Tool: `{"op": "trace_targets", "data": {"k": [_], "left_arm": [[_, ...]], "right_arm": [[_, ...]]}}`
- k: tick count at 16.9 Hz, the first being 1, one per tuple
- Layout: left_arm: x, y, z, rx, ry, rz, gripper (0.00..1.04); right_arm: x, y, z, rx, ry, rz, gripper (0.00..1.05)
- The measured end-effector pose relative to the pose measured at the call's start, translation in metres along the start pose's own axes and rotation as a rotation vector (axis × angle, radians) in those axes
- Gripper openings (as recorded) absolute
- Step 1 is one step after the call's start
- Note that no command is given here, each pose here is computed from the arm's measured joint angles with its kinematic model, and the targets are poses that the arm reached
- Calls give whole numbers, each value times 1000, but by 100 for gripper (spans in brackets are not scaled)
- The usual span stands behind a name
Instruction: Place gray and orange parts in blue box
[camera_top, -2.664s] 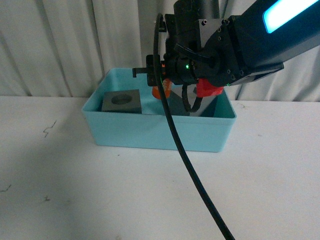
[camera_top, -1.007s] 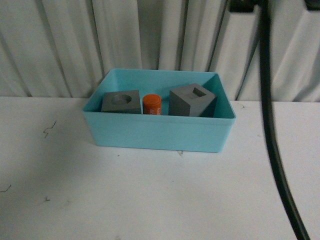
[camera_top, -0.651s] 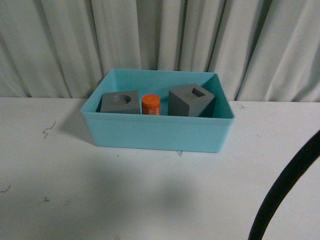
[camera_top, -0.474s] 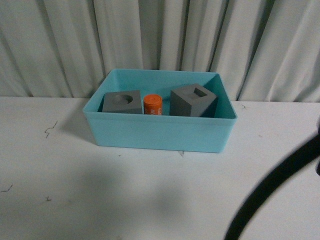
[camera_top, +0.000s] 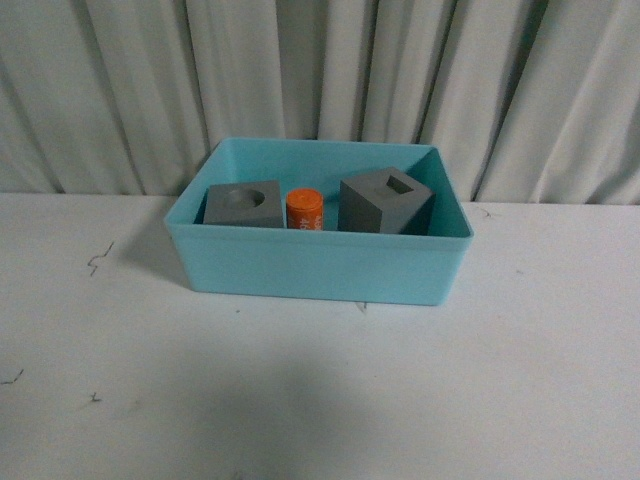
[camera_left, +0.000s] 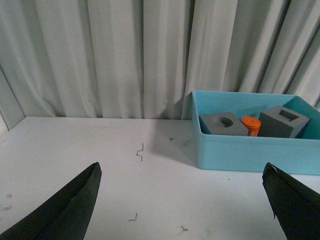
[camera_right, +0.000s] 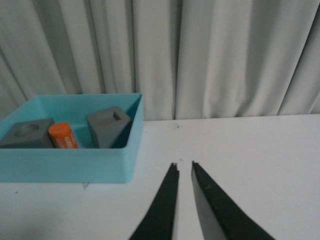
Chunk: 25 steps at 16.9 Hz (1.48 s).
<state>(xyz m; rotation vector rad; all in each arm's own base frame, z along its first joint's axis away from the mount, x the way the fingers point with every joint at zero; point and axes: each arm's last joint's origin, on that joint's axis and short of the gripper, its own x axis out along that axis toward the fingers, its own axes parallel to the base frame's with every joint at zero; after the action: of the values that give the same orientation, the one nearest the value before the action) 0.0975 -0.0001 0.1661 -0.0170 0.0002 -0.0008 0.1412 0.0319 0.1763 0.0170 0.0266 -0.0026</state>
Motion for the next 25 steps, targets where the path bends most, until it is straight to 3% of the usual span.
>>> {"op": "trace_targets", "data": {"k": [1, 8, 15, 16, 17, 24, 25], "left_arm": [[0, 0, 0, 0, 0, 0, 98], [0, 0, 0, 0, 0, 0, 98], [0, 0, 0, 0, -1, 0, 98], [0, 0, 0, 0, -1, 0, 98], [0, 0, 0, 0, -1, 0, 98], [0, 0, 0, 0, -1, 0, 98], [0, 0, 0, 0, -1, 0, 98]], "right_arm": [[-3, -5, -1, -3, -4, -3, 2], [-20, -31, -6, -12, -42, -7, 2], [-44, -32, -10, -12, -32, 1, 2], [-44, -32, -10, -14, -32, 1, 8], [-44, -32, -10, -14, -31, 1, 21], [-44, -32, -10, -14, -32, 1, 44], [-44, -32, -10, -14, -32, 1, 52]]}}
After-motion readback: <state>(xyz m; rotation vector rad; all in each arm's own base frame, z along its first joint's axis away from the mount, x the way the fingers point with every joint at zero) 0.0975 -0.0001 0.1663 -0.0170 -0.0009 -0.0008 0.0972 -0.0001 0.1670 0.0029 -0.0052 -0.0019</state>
